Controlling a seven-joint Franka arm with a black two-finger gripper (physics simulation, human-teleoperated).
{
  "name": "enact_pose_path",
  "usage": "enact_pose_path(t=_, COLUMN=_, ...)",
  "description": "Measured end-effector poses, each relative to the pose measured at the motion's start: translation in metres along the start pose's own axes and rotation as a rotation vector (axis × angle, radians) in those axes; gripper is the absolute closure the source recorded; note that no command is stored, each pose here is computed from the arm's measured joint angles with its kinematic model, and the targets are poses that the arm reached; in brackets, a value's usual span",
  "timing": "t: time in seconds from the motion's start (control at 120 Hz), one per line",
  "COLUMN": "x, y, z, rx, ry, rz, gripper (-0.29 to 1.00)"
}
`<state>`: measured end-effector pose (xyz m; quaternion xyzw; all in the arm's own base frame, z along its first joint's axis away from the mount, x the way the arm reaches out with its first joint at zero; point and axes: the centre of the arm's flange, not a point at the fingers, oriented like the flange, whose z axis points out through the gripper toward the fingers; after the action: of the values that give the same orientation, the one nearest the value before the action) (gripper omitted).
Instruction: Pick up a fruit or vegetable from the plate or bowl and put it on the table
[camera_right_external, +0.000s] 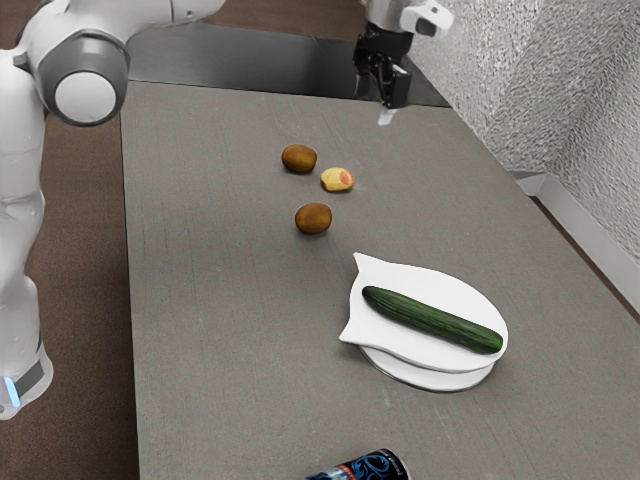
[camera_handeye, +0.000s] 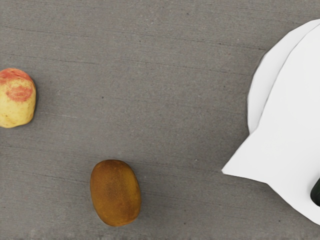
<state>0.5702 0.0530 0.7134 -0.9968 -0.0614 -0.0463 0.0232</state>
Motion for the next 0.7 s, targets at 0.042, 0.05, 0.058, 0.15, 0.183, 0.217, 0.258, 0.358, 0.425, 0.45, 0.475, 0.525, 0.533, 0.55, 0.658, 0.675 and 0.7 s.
enact_pose_path(t=0.042, x=-0.001, y=0.002, z=0.000, rx=0.001, ry=-0.011, rz=0.002, gripper=0.00)
enact_pose_path(t=0.05, x=-0.001, y=0.002, z=0.001, rx=0.001, ry=-0.013, rz=0.002, gripper=0.00)
enact_pose_path(t=0.058, x=-0.002, y=0.002, z=0.001, rx=0.001, ry=-0.015, rz=0.003, gripper=0.00)
enact_pose_path(t=0.15, x=-0.004, y=0.003, z=0.002, rx=0.001, ry=-0.034, rz=0.004, gripper=0.00)
enact_pose_path(t=0.183, x=-0.004, y=0.003, z=0.002, rx=0.001, ry=-0.039, rz=0.003, gripper=0.00)
enact_pose_path(t=0.217, x=-0.005, y=0.003, z=0.003, rx=0.000, ry=-0.043, rz=0.003, gripper=0.00)
enact_pose_path(t=0.258, x=-0.006, y=0.003, z=0.002, rx=0.000, ry=-0.045, rz=0.003, gripper=0.00)
enact_pose_path(t=0.358, x=-0.023, y=-0.001, z=-0.045, rx=-0.012, ry=0.040, rz=0.006, gripper=0.00)
enact_pose_path(t=0.425, x=-0.034, y=0.001, z=-0.077, rx=-0.020, ry=0.105, rz=0.015, gripper=0.00)
enact_pose_path(t=0.45, x=-0.036, y=0.005, z=-0.083, rx=-0.023, ry=0.115, rz=0.024, gripper=0.00)
enact_pose_path(t=0.475, x=-0.037, y=0.012, z=-0.086, rx=-0.026, ry=0.122, rz=0.038, gripper=0.00)
enact_pose_path(t=0.525, x=-0.038, y=0.031, z=-0.086, rx=-0.033, ry=0.122, rz=0.075, gripper=0.00)
enact_pose_path(t=0.533, x=-0.038, y=0.035, z=-0.086, rx=-0.034, ry=0.120, rz=0.082, gripper=0.00)
enact_pose_path(t=0.55, x=-0.037, y=0.042, z=-0.084, rx=-0.035, ry=0.116, rz=0.096, gripper=0.00)
enact_pose_path(t=0.658, x=-0.031, y=0.081, z=-0.066, rx=-0.034, ry=0.082, rz=0.160, gripper=0.00)
enact_pose_path(t=0.675, x=-0.029, y=0.085, z=-0.062, rx=-0.032, ry=0.075, rz=0.165, gripper=0.00)
enact_pose_path(t=0.7, x=-0.025, y=0.090, z=-0.055, rx=-0.029, ry=0.062, rz=0.172, gripper=0.00)
